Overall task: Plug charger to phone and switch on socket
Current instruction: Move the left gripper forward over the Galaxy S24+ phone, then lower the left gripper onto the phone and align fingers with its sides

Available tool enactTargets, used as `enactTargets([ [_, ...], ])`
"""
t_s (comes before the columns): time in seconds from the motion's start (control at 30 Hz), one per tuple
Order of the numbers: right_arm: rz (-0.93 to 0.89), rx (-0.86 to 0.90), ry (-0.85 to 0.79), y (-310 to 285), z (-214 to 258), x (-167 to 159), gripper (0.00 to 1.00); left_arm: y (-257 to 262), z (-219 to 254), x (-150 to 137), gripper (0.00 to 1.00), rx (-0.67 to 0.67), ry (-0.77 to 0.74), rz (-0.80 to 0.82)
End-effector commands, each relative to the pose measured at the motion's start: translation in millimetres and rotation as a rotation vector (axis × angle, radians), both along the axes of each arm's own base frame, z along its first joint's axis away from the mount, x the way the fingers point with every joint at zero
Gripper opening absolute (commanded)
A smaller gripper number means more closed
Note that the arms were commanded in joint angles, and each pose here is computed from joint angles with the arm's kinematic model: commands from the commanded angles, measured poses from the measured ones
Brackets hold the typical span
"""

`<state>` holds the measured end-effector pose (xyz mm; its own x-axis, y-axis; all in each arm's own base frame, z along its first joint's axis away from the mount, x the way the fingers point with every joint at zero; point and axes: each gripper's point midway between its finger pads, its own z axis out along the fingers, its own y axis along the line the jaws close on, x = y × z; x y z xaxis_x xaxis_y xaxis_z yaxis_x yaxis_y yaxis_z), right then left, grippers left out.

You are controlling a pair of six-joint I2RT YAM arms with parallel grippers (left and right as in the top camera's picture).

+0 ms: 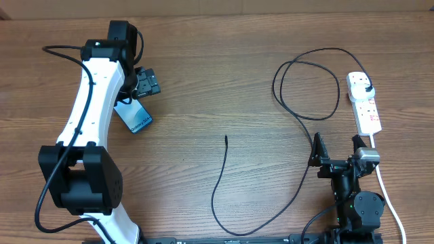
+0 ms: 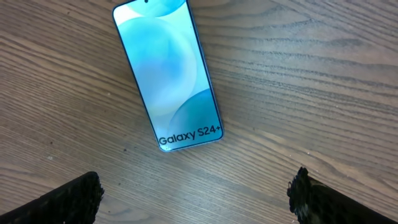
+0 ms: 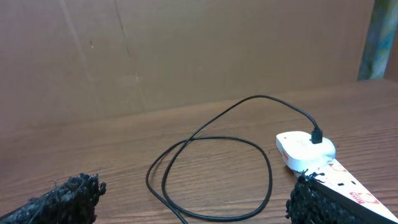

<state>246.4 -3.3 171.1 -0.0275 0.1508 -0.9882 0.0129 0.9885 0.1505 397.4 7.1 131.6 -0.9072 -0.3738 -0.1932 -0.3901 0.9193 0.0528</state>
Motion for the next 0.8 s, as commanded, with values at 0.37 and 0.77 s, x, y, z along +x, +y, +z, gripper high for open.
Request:
enactTargets([
  [0.37,0.002,-0.004,-0.005,0.8,-1.6,0.0,1.00,30.1,-2.2,16.1,1.00,-0.094,-0.049,0.071],
  [0.77,0.002,-0.004,-0.005,0.8,-1.6,0.0,1.00,28.8,-75.0,16.8,1.00,-0.112,0.117,0.079],
])
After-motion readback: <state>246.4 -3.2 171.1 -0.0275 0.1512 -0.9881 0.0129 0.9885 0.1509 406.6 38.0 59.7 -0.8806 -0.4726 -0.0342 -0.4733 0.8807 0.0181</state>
